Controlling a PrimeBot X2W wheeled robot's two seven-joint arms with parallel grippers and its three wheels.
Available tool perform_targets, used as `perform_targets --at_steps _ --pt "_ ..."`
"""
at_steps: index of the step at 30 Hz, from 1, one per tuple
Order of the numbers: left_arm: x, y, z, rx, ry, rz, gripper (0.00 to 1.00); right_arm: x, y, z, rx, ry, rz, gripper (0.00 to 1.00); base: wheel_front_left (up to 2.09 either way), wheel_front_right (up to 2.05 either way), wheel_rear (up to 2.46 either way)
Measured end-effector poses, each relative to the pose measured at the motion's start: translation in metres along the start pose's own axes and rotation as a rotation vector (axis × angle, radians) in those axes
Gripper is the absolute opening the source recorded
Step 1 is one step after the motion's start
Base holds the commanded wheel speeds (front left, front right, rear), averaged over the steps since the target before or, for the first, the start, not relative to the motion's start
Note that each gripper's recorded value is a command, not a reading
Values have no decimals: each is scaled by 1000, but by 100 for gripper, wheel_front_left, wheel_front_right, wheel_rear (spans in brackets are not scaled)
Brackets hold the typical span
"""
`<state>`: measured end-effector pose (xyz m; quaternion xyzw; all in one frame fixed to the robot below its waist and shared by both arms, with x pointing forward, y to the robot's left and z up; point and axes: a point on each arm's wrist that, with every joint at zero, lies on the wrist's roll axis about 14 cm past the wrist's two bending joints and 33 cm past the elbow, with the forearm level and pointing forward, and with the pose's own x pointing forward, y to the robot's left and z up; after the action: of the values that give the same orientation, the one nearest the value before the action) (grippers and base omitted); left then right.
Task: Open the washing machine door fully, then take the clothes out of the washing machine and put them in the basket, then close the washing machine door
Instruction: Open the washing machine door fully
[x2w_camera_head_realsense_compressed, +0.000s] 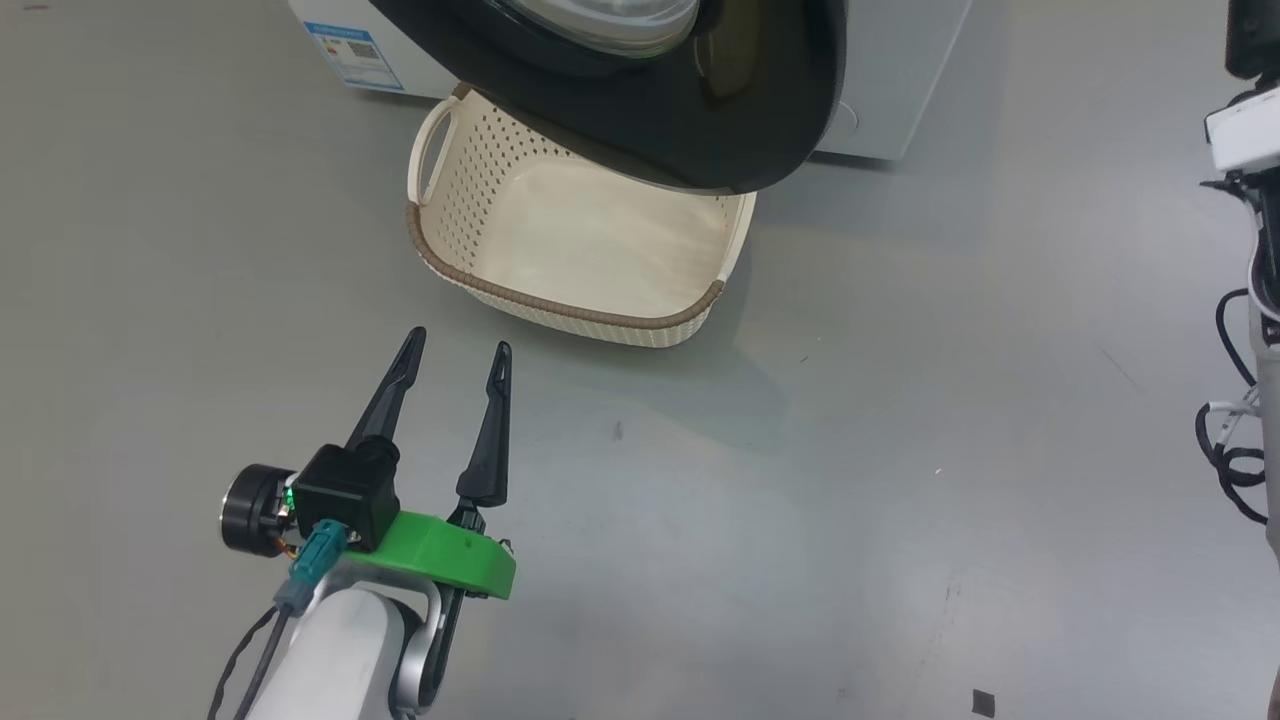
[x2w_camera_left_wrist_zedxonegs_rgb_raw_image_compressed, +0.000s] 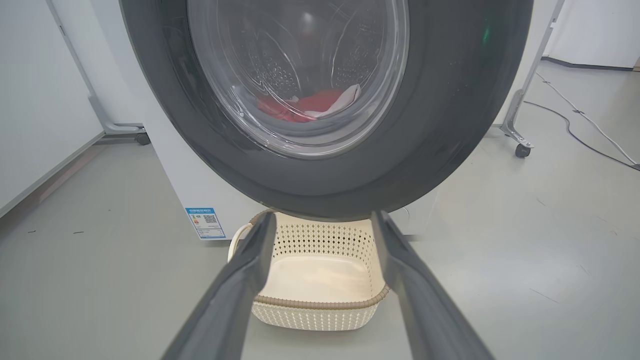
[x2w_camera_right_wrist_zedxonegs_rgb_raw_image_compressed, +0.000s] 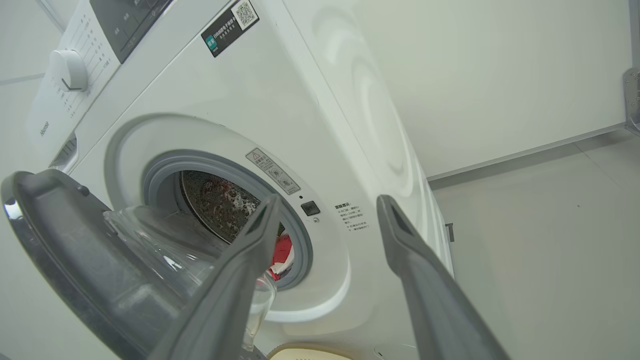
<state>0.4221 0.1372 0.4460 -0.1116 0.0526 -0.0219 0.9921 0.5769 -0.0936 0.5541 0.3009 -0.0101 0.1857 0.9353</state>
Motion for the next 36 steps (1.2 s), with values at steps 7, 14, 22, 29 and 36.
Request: perform_targets --at_steps 7,14,22,29,36 --pt "4 4 -3 -10 10 11 100 33 7 -8 157 42 39 0 0 0 0" --pt "1 15 -7 -8 28 50 100 58 17 -51 451 198 40 0 0 0 0" --pt "-4 30 -7 -10 34 105 100 70 47 -89 790 372 76 0 0 0 0" --pt "-7 36 -7 -4 36 124 100 71 62 -105 916 502 92 0 0 0 0" --pt "-8 35 -7 -2 37 125 100 66 77 -110 980 597 142 0 0 0 0"
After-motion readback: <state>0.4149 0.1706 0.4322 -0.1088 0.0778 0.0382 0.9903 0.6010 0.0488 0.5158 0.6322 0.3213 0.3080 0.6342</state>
